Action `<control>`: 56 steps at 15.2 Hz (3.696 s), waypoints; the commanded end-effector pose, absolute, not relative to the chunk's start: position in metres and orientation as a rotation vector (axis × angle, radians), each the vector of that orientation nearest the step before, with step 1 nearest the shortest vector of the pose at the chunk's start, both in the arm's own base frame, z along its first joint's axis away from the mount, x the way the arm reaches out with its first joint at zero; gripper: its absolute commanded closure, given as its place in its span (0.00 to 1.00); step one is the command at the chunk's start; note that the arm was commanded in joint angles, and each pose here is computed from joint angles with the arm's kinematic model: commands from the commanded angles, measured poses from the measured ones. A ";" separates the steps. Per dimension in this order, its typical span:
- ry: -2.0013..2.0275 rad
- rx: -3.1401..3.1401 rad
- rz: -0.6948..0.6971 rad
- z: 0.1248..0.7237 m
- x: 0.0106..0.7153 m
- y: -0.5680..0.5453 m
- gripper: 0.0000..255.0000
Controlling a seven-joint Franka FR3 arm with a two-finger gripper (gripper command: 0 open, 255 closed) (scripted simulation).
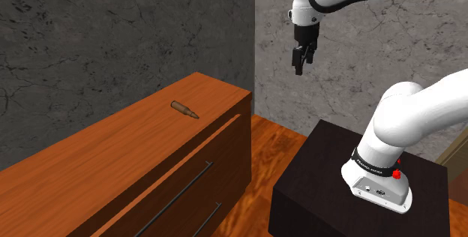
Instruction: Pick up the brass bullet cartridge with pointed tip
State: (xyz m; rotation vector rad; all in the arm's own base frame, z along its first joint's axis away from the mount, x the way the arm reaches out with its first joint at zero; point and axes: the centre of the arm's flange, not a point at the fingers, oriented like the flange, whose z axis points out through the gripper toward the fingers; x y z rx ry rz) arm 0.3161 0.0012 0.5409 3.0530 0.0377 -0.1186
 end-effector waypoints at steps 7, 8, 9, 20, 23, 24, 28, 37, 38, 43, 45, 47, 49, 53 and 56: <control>0.045 3.062 -0.090 0.524 0.365 0.058 0.00; 0.046 3.063 -0.085 0.522 0.373 0.067 0.00; 0.048 3.065 -0.081 0.519 0.381 0.077 0.00; 0.061 3.080 -0.028 0.493 0.470 0.182 0.00; 0.065 3.084 -0.014 0.487 0.494 0.211 0.00; 0.066 3.086 -0.009 0.485 0.502 0.220 0.00; 0.071 3.091 0.010 0.477 0.534 0.259 0.00; 0.081 3.101 0.049 0.464 0.598 0.337 0.00; 0.081 3.101 0.049 0.458 0.598 0.337 0.00; 0.081 3.101 0.049 0.432 0.598 0.337 0.00; 0.081 3.101 0.049 0.424 0.598 0.337 0.00; 0.081 3.101 0.049 0.424 0.599 0.337 1.00; 0.081 3.101 0.049 0.424 0.598 0.336 1.00; 0.081 3.101 0.049 0.424 0.598 0.336 1.00; 0.081 3.101 0.049 0.424 0.598 0.337 1.00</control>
